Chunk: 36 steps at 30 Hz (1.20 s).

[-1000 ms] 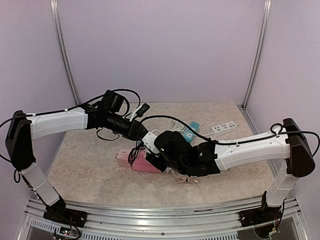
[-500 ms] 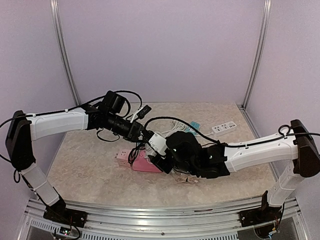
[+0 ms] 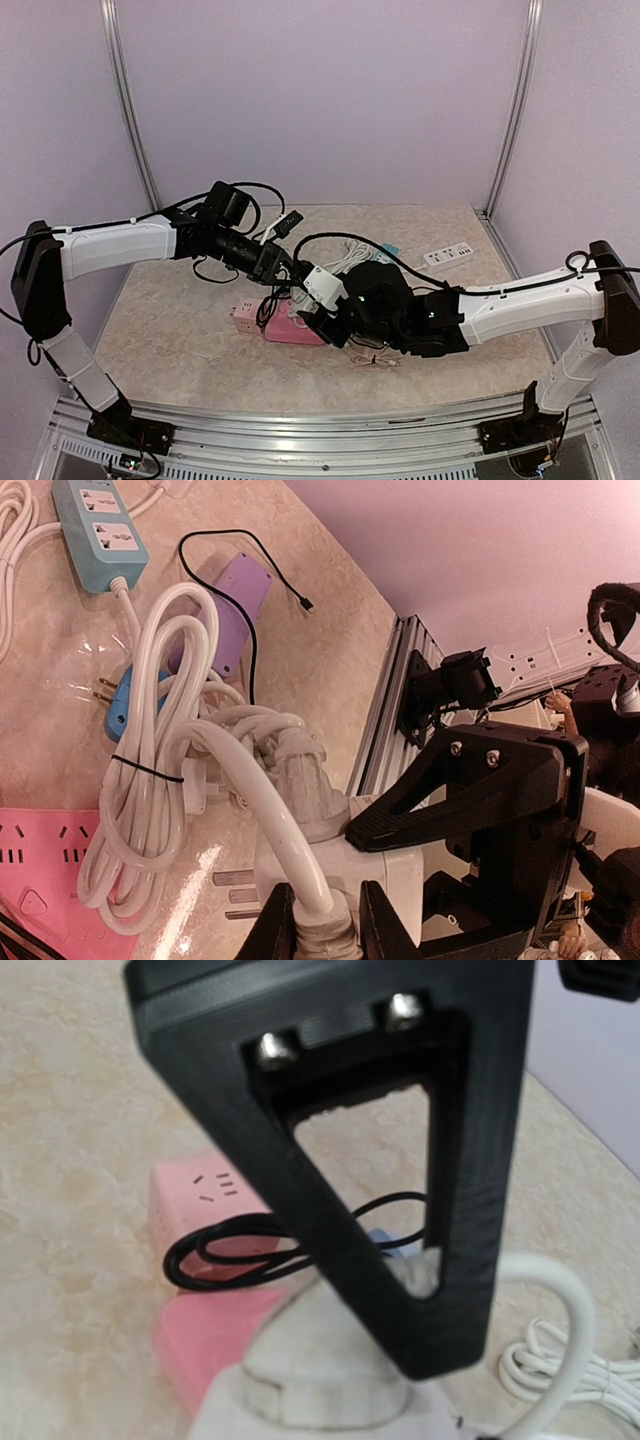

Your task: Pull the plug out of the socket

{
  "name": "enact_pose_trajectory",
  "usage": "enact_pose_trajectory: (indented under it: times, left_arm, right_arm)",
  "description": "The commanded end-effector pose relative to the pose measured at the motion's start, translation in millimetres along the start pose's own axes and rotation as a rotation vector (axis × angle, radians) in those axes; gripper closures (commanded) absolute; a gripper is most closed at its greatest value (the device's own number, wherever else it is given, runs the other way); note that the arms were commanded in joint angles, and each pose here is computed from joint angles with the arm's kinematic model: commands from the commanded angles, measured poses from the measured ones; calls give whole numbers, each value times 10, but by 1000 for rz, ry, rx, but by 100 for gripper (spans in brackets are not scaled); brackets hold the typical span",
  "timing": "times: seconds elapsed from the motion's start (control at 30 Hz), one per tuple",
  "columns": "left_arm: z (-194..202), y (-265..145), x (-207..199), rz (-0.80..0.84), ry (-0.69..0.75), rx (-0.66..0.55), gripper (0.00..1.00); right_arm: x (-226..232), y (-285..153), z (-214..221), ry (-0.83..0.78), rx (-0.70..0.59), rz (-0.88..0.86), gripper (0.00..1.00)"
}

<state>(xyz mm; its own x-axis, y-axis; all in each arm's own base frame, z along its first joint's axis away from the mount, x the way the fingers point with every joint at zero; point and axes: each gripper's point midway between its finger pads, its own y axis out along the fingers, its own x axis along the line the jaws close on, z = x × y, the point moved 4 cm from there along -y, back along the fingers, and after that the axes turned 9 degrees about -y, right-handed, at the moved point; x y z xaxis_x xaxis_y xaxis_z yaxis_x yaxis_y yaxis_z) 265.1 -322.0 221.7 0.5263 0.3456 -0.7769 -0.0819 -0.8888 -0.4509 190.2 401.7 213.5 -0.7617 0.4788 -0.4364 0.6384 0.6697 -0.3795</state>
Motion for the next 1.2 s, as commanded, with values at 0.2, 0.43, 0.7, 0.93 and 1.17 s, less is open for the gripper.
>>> enact_pose_trajectory:
  times: [0.2,0.43,0.7,0.93,1.17]
  left_arm:
    - [-122,-118,-82,-7,53,-42,100]
    - [-121,-143,-128,-1,70,-47,100]
    - [-127,-155,-103,-3,64,-48,100]
    - [-163,-191,-16,6,29,-50,100]
    - [-172,-178,93,10,-15,-37,100]
  right_arm:
    - [-235,126,-103,38,68,150,100]
    - [-328,225,-2,63,124,190,100]
    - [-360,182,-37,100,85,176,100]
    - [-319,-18,-205,99,-60,86,100]
    - [-326,-231,-389,116,-190,22,100]
